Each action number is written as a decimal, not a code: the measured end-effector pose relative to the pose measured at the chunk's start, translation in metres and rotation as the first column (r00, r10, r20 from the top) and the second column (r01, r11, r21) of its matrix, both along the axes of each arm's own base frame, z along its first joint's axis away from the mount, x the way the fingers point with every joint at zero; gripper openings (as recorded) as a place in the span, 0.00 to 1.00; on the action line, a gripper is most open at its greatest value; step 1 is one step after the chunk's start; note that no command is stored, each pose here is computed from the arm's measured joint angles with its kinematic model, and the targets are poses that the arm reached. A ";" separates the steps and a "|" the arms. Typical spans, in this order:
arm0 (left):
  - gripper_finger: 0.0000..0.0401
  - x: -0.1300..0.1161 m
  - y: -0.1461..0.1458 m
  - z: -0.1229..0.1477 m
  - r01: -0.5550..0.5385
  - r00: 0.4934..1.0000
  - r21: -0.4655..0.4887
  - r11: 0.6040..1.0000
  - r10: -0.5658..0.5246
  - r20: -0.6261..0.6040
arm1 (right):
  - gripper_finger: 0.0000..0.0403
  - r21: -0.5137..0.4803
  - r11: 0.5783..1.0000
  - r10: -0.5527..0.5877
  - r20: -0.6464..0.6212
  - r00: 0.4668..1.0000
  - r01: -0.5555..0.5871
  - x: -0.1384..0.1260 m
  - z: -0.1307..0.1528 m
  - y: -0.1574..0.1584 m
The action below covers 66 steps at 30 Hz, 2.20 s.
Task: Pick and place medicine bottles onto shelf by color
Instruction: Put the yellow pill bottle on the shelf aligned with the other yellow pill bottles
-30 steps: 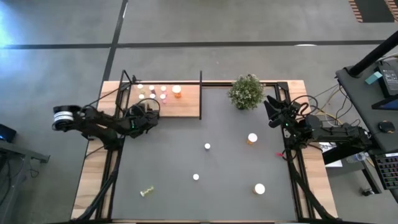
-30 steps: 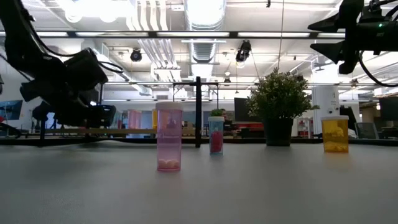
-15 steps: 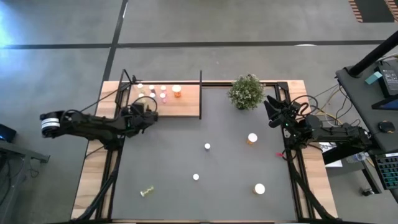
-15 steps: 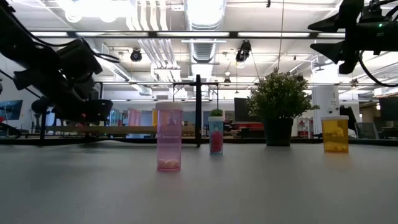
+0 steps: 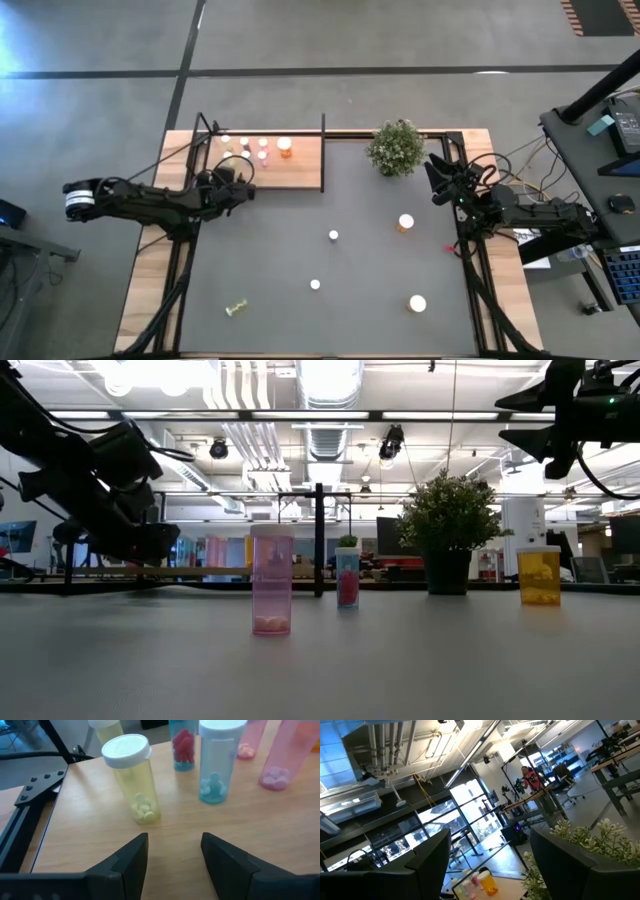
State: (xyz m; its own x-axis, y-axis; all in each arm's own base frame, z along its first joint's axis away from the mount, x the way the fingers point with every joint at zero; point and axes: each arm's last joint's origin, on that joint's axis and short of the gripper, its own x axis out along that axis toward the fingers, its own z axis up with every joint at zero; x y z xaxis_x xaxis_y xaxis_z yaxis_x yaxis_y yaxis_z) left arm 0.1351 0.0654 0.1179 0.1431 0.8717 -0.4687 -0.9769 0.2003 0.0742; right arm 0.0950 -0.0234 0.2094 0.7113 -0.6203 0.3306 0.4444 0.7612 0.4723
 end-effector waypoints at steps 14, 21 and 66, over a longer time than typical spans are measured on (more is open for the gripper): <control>0.43 0.001 -0.007 -0.001 0.103 0.990 -0.018 0.995 -0.104 -0.093 | 0.65 0.000 1.000 0.000 0.000 1.000 0.000 0.000 0.000 0.000; 0.43 0.002 -0.009 -0.001 0.144 0.986 -0.052 0.988 -0.148 -0.078 | 0.65 0.000 1.000 0.000 0.000 1.000 0.000 0.000 0.000 0.000; 0.43 0.012 -0.044 0.005 0.554 0.808 -0.089 0.828 -0.560 -0.186 | 0.65 0.000 1.000 0.000 -0.001 1.000 0.000 0.000 0.000 0.000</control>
